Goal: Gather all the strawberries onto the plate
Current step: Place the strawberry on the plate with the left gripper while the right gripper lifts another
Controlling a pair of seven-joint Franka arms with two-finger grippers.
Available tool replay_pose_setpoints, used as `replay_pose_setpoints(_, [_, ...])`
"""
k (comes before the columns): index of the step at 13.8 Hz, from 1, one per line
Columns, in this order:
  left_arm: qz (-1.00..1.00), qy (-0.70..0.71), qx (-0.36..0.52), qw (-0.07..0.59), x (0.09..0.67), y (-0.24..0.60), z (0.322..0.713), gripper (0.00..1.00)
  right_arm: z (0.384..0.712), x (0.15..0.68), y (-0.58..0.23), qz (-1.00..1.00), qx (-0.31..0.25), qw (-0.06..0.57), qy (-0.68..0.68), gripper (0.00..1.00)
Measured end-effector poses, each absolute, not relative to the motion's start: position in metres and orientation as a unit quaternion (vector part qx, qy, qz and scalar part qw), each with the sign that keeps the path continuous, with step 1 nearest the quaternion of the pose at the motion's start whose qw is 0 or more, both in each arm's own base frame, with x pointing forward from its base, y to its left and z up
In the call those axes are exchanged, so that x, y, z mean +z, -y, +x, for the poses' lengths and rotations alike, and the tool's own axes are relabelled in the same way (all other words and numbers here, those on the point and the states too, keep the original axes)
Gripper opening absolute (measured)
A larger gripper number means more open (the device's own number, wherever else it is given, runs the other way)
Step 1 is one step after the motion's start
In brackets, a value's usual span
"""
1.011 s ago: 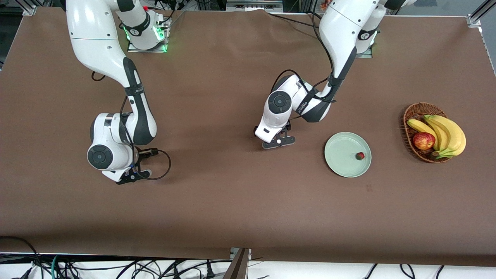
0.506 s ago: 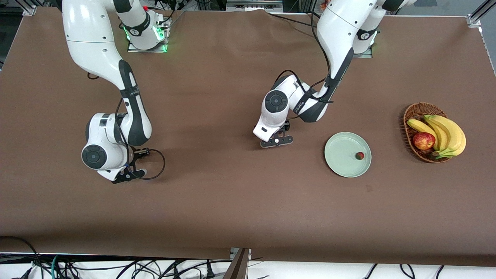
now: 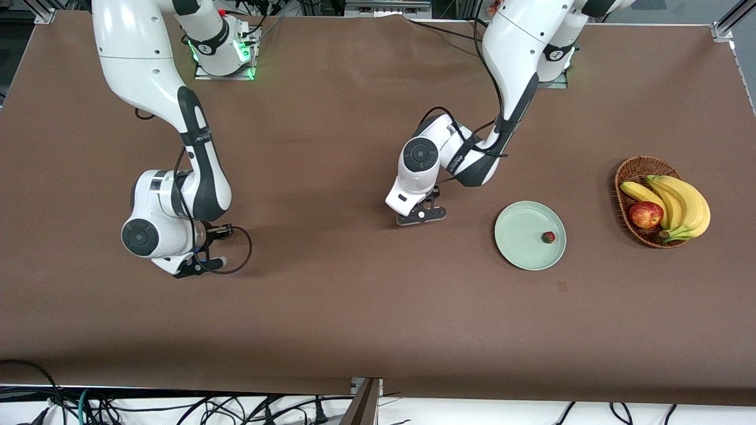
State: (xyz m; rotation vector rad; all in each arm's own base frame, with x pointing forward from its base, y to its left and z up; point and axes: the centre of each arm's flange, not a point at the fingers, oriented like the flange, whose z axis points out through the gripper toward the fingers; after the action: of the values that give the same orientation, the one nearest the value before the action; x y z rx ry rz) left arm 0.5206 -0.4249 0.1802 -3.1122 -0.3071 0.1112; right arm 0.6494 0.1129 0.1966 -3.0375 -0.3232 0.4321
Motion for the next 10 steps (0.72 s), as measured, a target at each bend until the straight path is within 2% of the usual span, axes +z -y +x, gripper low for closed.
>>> replay_pose_setpoints(3, [-0.993,0.109,0.040,0.018,0.212,0.396,0.550,0.33,0.630,0.212,-0.193,-0.986,0.152,0.041,0.050,0.33])
replay_pose_setpoints(5, [-0.993,0.091,0.063,0.035,0.243,0.349,0.574,0.33,0.609,0.215,-0.256,-0.986,0.158,0.045,0.022,0.33])
replay_pose_setpoints(7, [-0.994,0.062,0.082,0.040,0.267,0.295,0.596,0.33,0.590,0.216,-0.307,-0.983,0.166,0.079,-0.026,0.33])
replay_pose_setpoints(10, [-0.995,-0.011,0.098,0.029,0.275,0.230,0.619,0.33,0.570,0.221,-0.371,-0.978,0.142,0.114,-0.106,0.33])
